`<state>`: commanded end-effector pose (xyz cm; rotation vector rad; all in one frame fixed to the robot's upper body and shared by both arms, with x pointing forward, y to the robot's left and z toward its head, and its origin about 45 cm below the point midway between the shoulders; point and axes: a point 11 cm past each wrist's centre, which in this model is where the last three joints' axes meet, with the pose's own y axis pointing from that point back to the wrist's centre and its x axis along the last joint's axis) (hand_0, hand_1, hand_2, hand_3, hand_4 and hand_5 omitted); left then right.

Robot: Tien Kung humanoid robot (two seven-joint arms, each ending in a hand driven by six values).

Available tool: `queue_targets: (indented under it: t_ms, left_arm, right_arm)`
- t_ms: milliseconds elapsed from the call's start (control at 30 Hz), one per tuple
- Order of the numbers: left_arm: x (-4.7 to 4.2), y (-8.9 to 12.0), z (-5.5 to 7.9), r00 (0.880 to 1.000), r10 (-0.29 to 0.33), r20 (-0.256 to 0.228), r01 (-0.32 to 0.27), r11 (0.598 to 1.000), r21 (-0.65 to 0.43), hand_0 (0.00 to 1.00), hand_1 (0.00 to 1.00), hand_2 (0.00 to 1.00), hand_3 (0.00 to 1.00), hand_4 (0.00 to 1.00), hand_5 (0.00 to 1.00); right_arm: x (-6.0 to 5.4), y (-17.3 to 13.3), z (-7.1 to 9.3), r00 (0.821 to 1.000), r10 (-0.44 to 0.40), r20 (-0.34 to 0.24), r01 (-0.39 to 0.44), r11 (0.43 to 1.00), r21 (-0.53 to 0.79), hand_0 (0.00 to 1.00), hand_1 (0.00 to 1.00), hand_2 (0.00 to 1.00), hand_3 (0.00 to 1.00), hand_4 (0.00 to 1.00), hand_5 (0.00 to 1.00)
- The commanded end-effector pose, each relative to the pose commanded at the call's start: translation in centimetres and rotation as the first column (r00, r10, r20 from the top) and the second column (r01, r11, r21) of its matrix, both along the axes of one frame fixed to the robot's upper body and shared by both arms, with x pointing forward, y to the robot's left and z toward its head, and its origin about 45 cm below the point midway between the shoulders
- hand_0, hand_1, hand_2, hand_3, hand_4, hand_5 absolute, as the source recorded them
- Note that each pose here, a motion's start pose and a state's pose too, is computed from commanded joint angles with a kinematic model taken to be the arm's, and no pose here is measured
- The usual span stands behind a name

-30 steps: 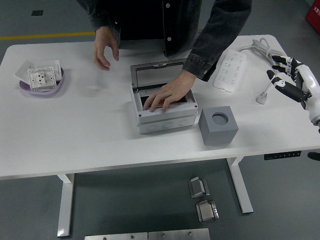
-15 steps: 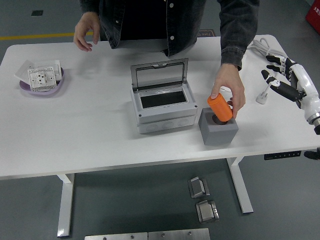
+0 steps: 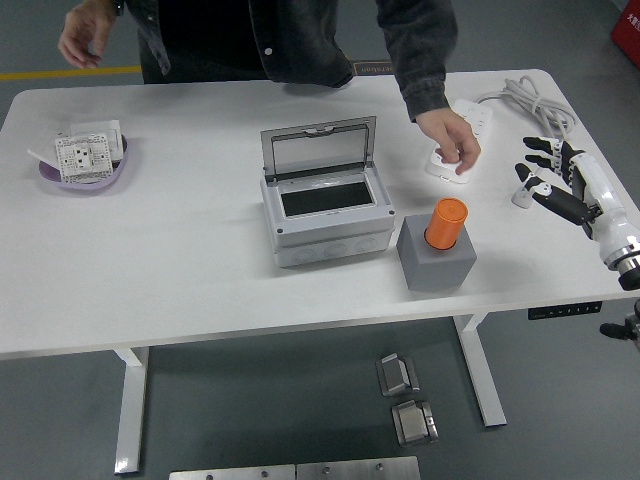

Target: Pick up the cylinder from the cube,place it in the box,flap close box

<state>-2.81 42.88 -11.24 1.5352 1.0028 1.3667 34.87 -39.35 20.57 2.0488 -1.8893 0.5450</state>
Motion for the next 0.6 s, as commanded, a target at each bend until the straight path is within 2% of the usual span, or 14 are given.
queue_targets:
  t_ms: [233, 267, 300, 433, 467, 600]
  left_arm:
    - [-0.10, -0.5, -0.2, 1.000, 0.003, 0.000, -0.003, 1.000, -0.008, 0.718, 0.701, 0.642, 0.678, 0.673, 0.328]
    - [-0.07, -0.5, -0.2, 1.000, 0.003, 0.001, -0.003, 1.000, -0.009, 0.717, 0.701, 0.642, 0.678, 0.672, 0.328]
    - [-0.03, -0.6, -0.2, 1.000, 0.002, 0.001, -0.002, 1.000, -0.011, 0.717, 0.701, 0.642, 0.678, 0.672, 0.328]
    - [0.03, -0.8, -0.3, 1.000, 0.001, 0.003, -0.001, 1.000, -0.016, 0.717, 0.701, 0.642, 0.678, 0.672, 0.328]
    - [0.03, -0.9, -0.3, 1.000, 0.000, 0.003, 0.000, 1.000, -0.018, 0.718, 0.701, 0.642, 0.678, 0.672, 0.328]
    - [0.02, -1.1, -0.4, 1.000, -0.001, 0.003, 0.001, 1.000, -0.023, 0.718, 0.701, 0.642, 0.678, 0.672, 0.328]
  right_arm:
    - [-0.5, 2.7, -2.1, 0.998, 0.061, -0.025, -0.060, 0.997, 0.050, 0.863, 0.784, 0.825, 0.817, 0.694, 0.439]
    - [-0.5, 3.3, -2.4, 0.996, 0.080, -0.029, -0.078, 0.995, 0.057, 0.842, 0.791, 0.829, 0.877, 0.689, 0.420]
    - [-0.4, 4.0, -2.6, 0.994, 0.099, -0.034, -0.097, 0.993, 0.064, 0.842, 0.791, 0.829, 0.877, 0.689, 0.420]
    - [-0.2, 5.6, -3.2, 0.988, 0.146, -0.042, -0.142, 0.987, 0.078, 0.842, 0.791, 0.829, 0.877, 0.689, 0.420]
    - [-0.1, 5.8, -3.3, 0.987, 0.154, -0.043, -0.150, 0.985, 0.081, 0.786, 0.794, 0.841, 0.890, 0.694, 0.413]
    - [0.3, 6.4, -3.3, 0.983, 0.177, -0.042, -0.172, 0.980, 0.097, 0.786, 0.794, 0.841, 0.890, 0.694, 0.413]
